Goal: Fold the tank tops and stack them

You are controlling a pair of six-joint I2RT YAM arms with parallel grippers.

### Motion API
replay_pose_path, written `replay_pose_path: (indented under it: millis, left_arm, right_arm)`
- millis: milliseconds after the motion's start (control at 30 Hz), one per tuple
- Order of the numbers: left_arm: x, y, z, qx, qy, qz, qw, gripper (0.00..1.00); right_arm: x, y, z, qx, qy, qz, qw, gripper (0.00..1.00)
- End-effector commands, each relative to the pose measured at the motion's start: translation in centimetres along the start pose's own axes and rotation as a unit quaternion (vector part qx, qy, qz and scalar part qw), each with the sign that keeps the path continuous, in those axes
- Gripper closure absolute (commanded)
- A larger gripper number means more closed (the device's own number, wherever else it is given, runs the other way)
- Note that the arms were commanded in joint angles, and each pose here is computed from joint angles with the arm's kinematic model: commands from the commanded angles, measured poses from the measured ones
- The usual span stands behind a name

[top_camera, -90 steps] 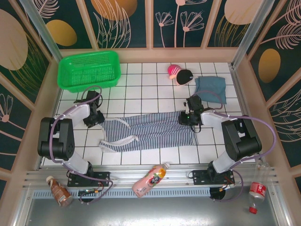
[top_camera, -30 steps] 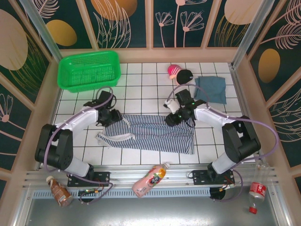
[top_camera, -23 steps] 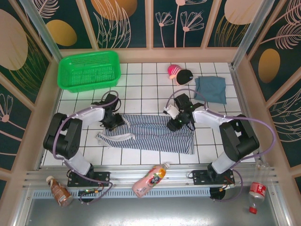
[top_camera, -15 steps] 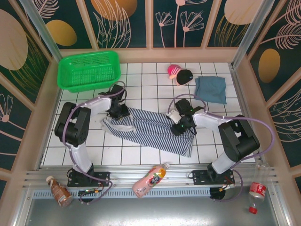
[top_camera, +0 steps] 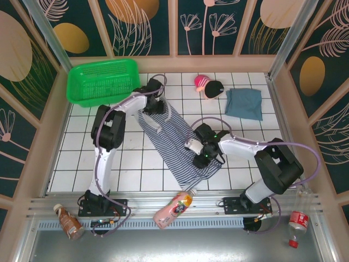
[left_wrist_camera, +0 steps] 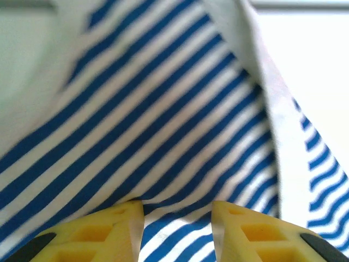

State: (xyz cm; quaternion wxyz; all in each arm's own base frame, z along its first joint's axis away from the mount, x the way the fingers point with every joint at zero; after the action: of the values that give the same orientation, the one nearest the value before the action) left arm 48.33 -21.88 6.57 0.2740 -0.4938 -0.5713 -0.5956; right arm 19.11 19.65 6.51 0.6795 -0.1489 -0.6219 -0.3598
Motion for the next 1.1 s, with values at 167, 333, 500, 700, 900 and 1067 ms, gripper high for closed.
replay_pose_path:
  millis: [167,333,500,700,900,1067]
  left_arm:
    - [-2.9,4.8,-0.4,-0.056,-0.001,-0.046,0.997,0.59]
    - [-3.5,6.5,-0.6,-0.063,-0.002,-0.083,0.995,0.58]
    - [-2.9,7.6,-1.5,-0.068,-0.03,-0.112,0.991,0.53]
    - [1.2,9.6,-3.0,-0.072,-0.072,-0.153,0.983,0.45]
    - [6.5,9.5,-4.0,-0.075,-0.101,-0.166,0.978,0.38]
    - [9.9,7.0,-4.3,-0.074,-0.116,-0.158,0.978,0.37]
  right_arm:
    - [1.0,3.2,1.1,0.004,0.033,-0.047,0.998,0.61]
    - [2.6,3.8,1.0,0.031,0.019,-0.065,0.997,0.57]
    - [3.4,1.9,1.4,0.113,-0.012,-0.076,0.991,0.48]
    - [3.0,-0.8,3.3,0.211,-0.01,-0.1,0.972,0.39]
    - [1.2,-0.8,4.1,0.273,-0.023,-0.105,0.956,0.36]
    - [0.1,0.1,4.9,0.308,-0.032,-0.116,0.944,0.35]
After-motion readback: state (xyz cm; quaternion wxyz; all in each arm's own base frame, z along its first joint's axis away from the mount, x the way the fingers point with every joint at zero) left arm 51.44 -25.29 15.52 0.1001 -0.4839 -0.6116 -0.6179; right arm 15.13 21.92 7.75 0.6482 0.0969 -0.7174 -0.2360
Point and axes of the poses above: each hand's point on the last joint's axis, 136 mm out from that joint toward the fingers, its own x axis back along the fingers, its own z axis along the line the jaws close on, y = z × x, the point moved 5 cm from there along x, back along the fingers, and after that the axes turned 13 degrees about -x, right-handed, at the moved point
